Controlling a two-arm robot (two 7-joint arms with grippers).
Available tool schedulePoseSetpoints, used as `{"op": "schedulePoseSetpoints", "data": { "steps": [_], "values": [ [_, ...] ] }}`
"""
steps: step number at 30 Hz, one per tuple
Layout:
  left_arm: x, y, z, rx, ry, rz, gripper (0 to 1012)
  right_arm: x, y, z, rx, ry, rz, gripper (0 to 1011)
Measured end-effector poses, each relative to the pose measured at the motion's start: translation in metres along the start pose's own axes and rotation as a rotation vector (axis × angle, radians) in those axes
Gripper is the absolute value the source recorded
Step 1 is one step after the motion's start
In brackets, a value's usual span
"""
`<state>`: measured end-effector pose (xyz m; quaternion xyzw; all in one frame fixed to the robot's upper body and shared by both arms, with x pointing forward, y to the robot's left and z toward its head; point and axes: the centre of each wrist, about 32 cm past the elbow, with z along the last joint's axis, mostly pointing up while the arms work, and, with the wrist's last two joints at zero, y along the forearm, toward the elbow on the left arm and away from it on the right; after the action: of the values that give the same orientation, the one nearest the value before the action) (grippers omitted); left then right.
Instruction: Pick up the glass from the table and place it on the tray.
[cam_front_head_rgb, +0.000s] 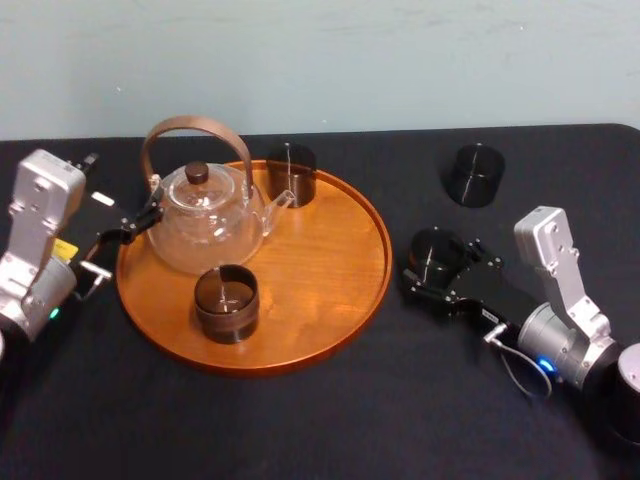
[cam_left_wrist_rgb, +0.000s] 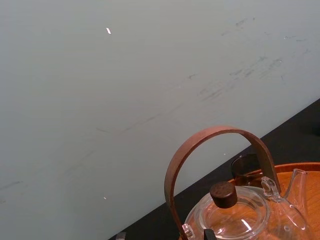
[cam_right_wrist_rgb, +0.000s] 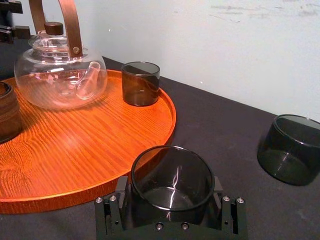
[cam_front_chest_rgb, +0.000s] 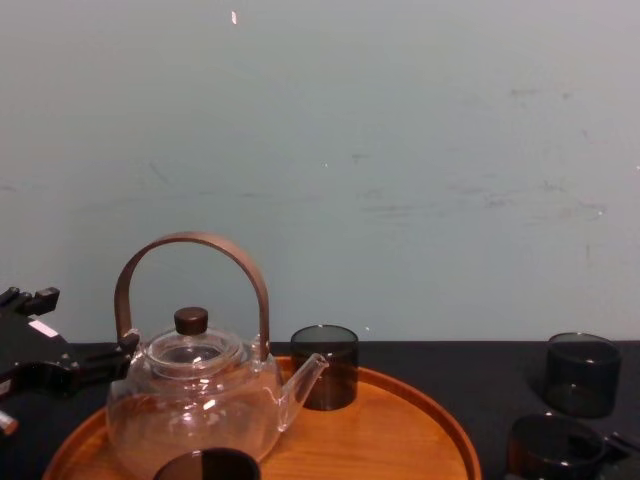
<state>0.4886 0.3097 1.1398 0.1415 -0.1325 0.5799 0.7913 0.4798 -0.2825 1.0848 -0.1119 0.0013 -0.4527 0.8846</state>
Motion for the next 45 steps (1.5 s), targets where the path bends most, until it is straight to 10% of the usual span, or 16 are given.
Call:
{"op": "schedulePoseSetpoints", "data": {
  "steps": [45],
  "values": [
    [0.0, 0.0, 0.0, 0.0, 0.0, 0.0, 1009, 0.0028, 0.011, -0.002, 0.001, 0.014, 0.016, 908]
  ]
}}
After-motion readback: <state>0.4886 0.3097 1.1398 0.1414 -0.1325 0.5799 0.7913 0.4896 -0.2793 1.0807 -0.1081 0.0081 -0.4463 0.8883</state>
